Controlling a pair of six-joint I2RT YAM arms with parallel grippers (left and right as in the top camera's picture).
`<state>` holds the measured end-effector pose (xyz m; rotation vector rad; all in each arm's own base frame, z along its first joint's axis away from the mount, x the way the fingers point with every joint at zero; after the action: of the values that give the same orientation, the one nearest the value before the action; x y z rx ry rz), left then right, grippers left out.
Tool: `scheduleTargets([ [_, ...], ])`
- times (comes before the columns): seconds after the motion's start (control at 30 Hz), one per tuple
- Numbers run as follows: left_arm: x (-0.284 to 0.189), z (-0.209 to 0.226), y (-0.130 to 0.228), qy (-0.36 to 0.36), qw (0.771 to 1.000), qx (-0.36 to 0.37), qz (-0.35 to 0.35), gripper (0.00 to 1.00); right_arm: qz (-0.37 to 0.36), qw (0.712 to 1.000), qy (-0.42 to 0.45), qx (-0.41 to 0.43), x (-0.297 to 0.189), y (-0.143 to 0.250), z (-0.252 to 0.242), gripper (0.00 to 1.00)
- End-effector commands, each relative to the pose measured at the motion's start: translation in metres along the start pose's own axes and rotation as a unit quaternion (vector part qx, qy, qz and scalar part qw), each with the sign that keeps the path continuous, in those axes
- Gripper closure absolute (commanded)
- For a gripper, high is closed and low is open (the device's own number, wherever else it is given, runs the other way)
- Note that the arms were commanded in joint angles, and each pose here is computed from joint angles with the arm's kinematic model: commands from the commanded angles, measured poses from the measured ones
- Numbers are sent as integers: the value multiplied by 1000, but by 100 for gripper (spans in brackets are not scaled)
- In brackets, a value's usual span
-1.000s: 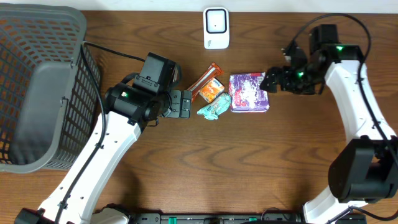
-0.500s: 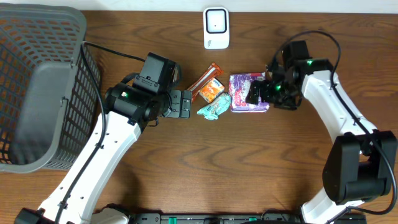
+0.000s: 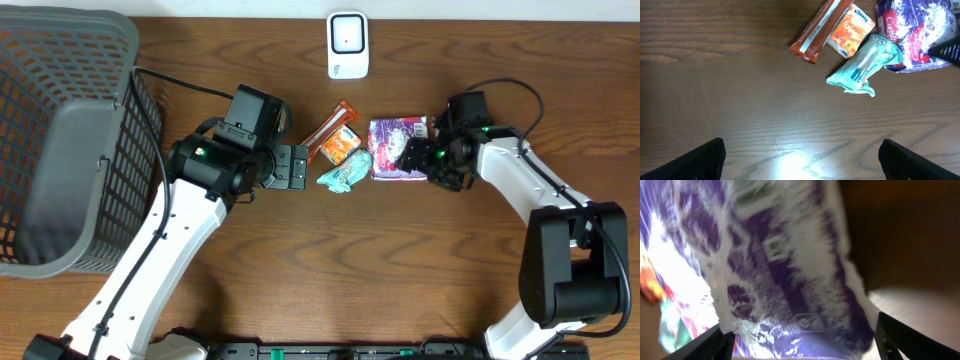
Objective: Scan the item barcode
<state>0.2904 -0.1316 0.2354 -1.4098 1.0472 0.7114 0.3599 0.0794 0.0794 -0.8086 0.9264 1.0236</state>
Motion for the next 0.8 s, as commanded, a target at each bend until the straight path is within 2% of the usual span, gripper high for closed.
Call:
scheduleTargets([
  [0.0,0,0,0,2,1000,-1,3,2,-56,998,25,0,-11,-29,-16,17],
  [0.1,0,0,0,2,1000,-1,3,2,-98,995,17,-21,-34,-59,-16,18],
  [0.27,0,0,0,3,1000,-1,3,2,-119,992,8,-35,-80,-87,-2,19],
  [0.37,0,0,0,2,1000,-1,3,2,-103,988,-38,-108,-96,-85,26,20],
  [0.4,0,0,0,2,1000,-1,3,2,-85,980,-52,-170,-96,-73,50,20],
  [0.57,0,0,0,2,1000,-1,3,2,-80,970,30,-227,-73,-52,76,19],
  [0.77,0,0,0,2,1000,-1,3,2,-135,953,152,-225,-49,-41,100,18],
])
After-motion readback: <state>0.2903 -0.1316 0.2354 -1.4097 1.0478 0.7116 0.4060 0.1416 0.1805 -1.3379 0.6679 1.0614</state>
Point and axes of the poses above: each gripper's point midway between its finger pads, its own x axis out along the fingers, its own z axis along the line the jaws close on, y = z × x, the point moved 5 cm from there along -x, back along the fingers
